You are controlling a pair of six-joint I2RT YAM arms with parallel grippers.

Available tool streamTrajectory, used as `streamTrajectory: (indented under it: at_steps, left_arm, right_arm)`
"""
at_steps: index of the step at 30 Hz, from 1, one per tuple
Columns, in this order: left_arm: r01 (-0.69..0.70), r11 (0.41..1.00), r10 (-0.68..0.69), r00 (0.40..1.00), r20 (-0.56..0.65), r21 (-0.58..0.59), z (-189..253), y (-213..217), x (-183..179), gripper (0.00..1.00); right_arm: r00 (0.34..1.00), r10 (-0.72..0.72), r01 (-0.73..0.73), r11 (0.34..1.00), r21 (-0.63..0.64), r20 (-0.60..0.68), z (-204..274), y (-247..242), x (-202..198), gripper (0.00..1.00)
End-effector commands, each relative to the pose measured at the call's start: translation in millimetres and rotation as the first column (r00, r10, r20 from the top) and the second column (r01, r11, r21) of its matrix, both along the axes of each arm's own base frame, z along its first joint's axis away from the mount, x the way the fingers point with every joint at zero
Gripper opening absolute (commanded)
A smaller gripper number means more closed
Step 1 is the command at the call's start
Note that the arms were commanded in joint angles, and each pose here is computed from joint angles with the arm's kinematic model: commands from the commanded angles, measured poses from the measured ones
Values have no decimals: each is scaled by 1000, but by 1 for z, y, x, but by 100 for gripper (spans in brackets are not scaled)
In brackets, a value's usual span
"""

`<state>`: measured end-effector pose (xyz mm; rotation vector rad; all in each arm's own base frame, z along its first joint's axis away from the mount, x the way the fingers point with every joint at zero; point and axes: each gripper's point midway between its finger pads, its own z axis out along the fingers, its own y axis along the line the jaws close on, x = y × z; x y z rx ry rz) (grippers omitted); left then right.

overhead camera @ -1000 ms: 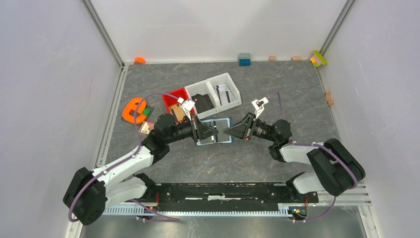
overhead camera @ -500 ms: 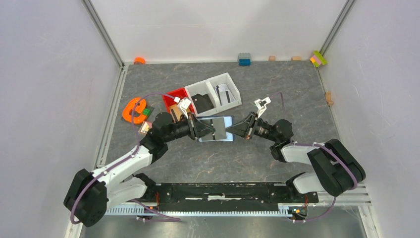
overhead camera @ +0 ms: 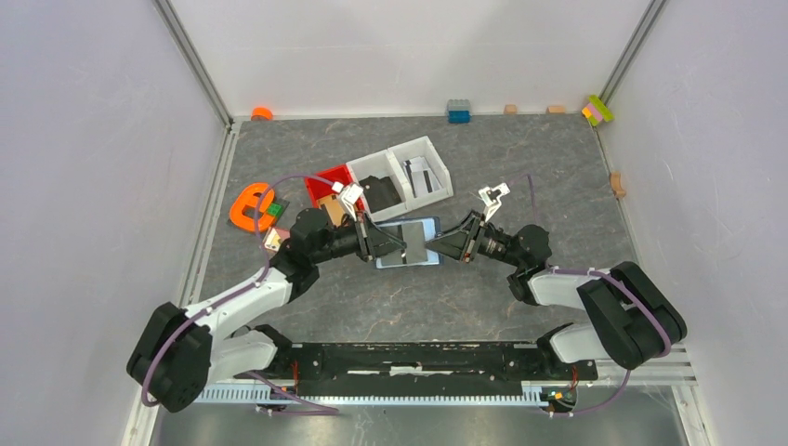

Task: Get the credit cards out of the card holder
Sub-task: Remove the credit card from the card holder.

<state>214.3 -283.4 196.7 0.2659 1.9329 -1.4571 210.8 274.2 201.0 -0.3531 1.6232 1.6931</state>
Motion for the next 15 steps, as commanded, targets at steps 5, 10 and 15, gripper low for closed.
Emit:
streamTrajectory:
  at_steps: [5, 10, 15]
  left_arm:
    - [45, 998, -46, 999, -17, -48, 6, -9, 0, 2]
    - [45, 998, -45, 999, -14, -50, 7, -9, -1, 2]
    - [48, 997, -49, 999, -8, -57, 9, -8, -1, 2]
  right_arm:
    - [997, 45, -43, 999, -28, 66, 5, 8, -5, 32]
    - [999, 31, -28, 997, -71, 44, -5, 9, -1, 23]
    - [999, 8, -5, 997, -75, 35, -7, 6, 2, 1]
